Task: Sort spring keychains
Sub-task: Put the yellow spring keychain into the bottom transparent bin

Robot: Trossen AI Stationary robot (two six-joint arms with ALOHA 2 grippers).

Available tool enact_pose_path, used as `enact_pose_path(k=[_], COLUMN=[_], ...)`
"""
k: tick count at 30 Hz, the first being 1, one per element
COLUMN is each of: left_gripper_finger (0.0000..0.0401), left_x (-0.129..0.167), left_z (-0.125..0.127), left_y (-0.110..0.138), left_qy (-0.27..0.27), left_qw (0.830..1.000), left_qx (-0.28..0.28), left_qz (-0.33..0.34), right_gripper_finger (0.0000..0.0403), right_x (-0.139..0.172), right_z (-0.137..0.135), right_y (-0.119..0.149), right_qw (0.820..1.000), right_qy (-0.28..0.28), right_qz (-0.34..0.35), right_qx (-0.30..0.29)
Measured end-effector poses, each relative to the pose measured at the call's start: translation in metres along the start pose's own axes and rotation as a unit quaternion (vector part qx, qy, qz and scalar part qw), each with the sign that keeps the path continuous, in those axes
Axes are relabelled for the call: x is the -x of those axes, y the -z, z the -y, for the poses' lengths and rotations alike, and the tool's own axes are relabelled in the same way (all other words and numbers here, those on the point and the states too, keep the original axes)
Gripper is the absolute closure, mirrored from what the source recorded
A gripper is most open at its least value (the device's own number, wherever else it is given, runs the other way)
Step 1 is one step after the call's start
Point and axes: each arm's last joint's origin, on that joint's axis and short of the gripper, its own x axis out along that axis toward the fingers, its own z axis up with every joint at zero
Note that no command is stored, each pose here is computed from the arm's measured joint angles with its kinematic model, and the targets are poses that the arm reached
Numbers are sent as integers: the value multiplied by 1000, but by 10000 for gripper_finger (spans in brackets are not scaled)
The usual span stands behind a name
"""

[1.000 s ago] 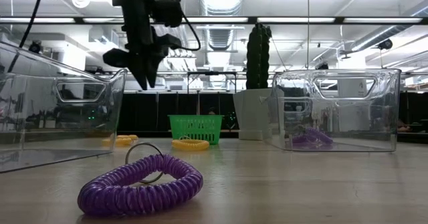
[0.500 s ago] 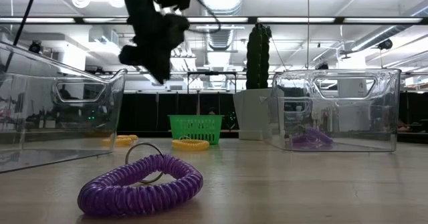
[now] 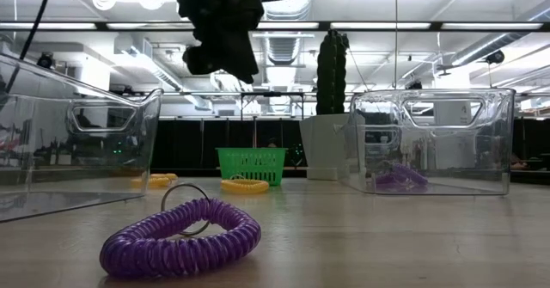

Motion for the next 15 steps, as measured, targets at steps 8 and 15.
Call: enact_pose_path(k=[8, 15], left_gripper_finger=[309, 309], left_x=[-24, -51], left_z=[19, 30], left_y=[11, 24], left_qy=[51, 55], left_qw=[997, 993], left_qx=[-29, -79], left_qz=[-42, -70], right_gripper_finger=[349, 349], right_x=[2, 3], right_z=[0, -1], right_y=[0, 0], right_qw=[999, 998], right_qy=[0, -2], right_qz=[3, 3], right_qx=[-34, -57])
